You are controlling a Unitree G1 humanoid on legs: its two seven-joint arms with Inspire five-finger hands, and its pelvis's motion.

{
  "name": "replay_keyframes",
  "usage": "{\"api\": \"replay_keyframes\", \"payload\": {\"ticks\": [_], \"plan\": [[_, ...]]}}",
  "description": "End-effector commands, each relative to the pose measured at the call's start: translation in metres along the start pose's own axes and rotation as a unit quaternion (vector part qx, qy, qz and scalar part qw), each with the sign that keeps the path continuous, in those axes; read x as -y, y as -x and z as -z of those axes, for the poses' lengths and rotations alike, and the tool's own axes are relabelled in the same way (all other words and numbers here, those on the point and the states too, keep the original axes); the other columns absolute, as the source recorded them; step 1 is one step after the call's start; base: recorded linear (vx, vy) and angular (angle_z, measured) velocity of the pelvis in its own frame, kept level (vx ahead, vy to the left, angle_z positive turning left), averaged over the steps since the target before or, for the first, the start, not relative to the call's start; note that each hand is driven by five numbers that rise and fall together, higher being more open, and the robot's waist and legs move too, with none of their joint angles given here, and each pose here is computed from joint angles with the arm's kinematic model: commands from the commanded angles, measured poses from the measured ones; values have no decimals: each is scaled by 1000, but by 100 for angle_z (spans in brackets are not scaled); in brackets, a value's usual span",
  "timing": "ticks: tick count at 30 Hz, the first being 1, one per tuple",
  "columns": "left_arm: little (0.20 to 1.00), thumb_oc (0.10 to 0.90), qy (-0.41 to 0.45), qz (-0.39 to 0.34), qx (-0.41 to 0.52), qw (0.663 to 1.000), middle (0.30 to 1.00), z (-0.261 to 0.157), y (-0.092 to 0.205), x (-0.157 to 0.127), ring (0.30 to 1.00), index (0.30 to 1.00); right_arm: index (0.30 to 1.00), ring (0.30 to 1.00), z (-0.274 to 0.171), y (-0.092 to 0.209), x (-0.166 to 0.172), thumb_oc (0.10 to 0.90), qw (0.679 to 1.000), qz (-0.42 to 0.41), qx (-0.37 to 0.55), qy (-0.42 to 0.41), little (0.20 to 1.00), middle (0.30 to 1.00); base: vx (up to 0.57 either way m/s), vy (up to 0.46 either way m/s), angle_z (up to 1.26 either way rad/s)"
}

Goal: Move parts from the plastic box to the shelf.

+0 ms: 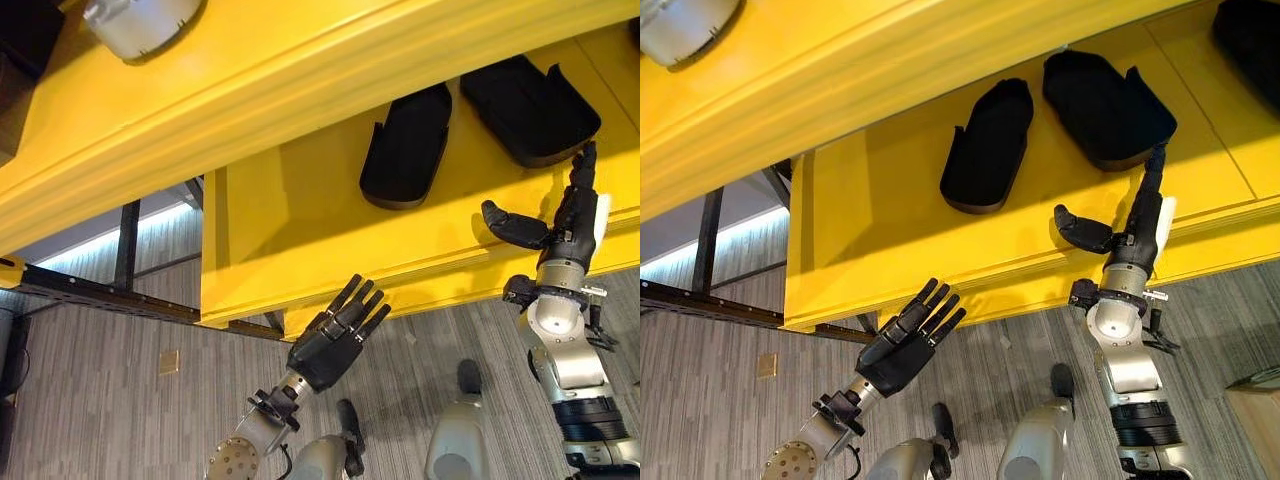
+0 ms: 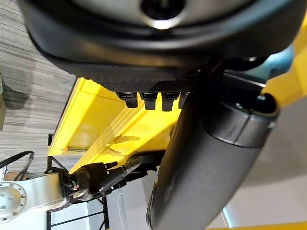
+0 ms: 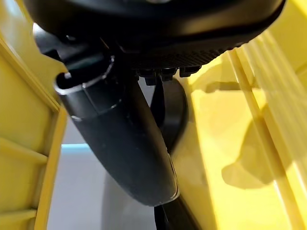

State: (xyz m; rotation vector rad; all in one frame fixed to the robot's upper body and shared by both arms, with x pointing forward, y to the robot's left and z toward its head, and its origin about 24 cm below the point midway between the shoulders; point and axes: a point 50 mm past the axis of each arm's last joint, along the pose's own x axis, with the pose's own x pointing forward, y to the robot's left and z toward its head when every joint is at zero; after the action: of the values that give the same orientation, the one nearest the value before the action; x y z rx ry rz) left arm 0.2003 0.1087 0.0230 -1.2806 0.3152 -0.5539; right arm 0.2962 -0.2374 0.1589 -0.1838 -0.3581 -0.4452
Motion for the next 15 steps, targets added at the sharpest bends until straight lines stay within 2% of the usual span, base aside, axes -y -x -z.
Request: {"api": "replay_keyframes", "payload": {"ticks": [1,4,6,9,12,15], "plan": [[1000,900,-12,96,20,995,1000,-11,-7,31,1000,1000,1000,1000,-71,-16,-18,900,988,-37,137,-62,1000,1000,-2,-40,15],[1000,900,-21,92,-3,996,1000,-10,-7,29,1000,1000,1000,1000,-82,-36,-28,900,989,-40,145,-8,1000,1000,-26,-162,27],[1000,900,-29,94,-19,995,1000,-9,-8,29,1000,1000,1000,1000,-92,-55,-23,900,987,-18,155,28,1000,1000,-93,-178,33],[1000,900,-37,96,-29,994,1000,-10,-8,30,1000,1000,1000,1000,-97,-63,-19,900,988,-10,153,25,1000,1000,-87,-132,21],[1000,900,-52,101,-43,993,1000,-9,-8,33,1000,1000,1000,1000,-103,-84,-7,900,990,15,133,33,1000,1000,-121,-157,12],[1000,900,-65,100,-47,992,1000,-11,-7,34,1000,1000,1000,1000,-102,-99,7,900,993,60,99,-1,1000,1000,-125,-153,10]]}}
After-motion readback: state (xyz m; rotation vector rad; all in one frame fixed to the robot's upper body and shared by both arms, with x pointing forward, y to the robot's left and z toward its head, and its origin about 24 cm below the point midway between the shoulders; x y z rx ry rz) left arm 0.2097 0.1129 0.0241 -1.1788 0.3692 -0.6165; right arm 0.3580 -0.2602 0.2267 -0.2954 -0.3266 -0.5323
